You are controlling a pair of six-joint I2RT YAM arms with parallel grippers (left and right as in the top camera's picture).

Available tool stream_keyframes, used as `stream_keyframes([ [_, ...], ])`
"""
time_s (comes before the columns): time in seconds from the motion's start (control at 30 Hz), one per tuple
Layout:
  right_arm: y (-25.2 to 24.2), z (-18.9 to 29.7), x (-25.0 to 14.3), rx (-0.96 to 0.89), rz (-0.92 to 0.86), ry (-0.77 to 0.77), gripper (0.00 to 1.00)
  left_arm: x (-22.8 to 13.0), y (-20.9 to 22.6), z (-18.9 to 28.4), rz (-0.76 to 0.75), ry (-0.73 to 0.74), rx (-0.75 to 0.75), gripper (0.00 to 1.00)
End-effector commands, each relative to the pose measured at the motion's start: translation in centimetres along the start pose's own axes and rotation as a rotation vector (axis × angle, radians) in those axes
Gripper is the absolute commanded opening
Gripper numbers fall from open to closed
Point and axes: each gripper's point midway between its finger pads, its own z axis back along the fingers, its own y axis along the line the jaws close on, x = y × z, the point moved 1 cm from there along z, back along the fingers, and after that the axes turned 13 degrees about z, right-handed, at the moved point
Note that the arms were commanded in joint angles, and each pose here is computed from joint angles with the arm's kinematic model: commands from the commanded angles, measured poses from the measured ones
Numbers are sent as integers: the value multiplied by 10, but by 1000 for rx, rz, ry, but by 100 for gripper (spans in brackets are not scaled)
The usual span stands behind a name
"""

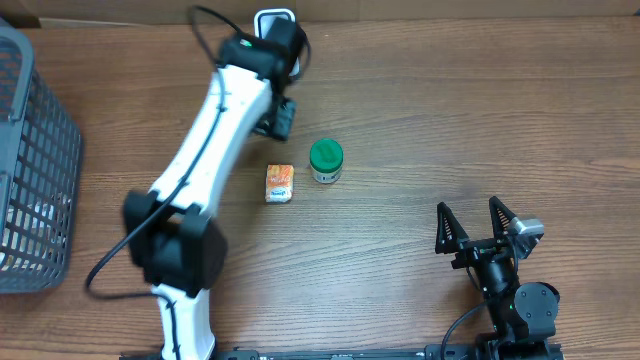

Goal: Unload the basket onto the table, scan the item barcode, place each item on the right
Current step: 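Grasp the orange snack box and place it left of the jar, then reach the left gripper into the basket and grasp the clear bag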

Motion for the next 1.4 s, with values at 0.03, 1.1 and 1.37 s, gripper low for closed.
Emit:
stream_keyframes([
  [0.03, 1, 0, -2, 7, -2, -4, 100, 23, 88, 125, 388, -325, -68, 81],
  [1.1, 1, 0, -2, 7, -2, -4, 100, -127, 459, -4, 1545, 11, 224, 100],
  [1.37, 1, 0, -2, 7, -2, -4, 100, -135, 455, -68, 1534, 81, 220, 100],
])
